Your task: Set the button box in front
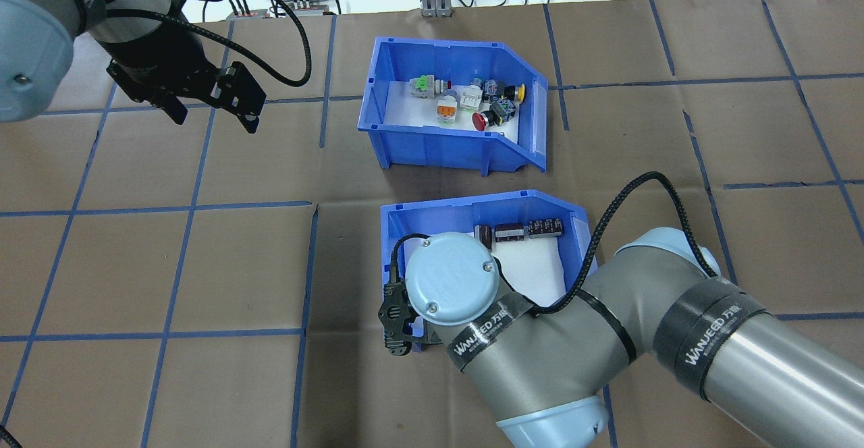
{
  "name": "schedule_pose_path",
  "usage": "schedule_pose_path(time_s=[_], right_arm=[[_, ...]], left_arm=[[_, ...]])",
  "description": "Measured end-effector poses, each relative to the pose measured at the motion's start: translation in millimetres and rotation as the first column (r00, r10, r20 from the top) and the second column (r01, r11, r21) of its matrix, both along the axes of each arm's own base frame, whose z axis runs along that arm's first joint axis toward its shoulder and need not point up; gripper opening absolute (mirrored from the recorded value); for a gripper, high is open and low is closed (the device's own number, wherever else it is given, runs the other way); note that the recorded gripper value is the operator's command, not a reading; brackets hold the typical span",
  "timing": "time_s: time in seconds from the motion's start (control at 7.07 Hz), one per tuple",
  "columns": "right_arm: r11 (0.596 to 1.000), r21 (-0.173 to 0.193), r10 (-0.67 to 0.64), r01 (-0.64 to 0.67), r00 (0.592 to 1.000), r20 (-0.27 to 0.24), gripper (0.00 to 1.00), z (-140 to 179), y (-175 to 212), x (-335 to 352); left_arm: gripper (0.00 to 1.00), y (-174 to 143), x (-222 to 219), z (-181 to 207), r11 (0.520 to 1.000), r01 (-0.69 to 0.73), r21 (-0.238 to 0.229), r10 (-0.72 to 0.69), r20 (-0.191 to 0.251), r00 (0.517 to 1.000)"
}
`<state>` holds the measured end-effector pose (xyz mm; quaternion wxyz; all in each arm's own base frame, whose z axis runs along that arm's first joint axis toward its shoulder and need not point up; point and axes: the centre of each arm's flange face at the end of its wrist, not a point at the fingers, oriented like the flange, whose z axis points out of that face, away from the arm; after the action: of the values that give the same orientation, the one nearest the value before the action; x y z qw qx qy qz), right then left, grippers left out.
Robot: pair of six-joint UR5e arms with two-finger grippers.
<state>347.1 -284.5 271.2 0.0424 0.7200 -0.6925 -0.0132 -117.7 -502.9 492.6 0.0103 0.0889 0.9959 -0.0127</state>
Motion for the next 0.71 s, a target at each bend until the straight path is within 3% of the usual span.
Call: schedule_pose_path(time_s=[0.42,0.71], right_arm=[[0.999,-0.013,-0.032,0.032,0.999,0.005,1.00,8,-8,-4],[0.998,-0.035,-0.052,0.053,0.998,0.019,1.00,39,-20,-6]], left_arm=[[1.00,1,0,3,1.000,-0.006,-0.007,0.006,0.003,1.000],[1.00,-1,0,9,1.000,-0.007,-0.018,0.007,0.003,1.000]])
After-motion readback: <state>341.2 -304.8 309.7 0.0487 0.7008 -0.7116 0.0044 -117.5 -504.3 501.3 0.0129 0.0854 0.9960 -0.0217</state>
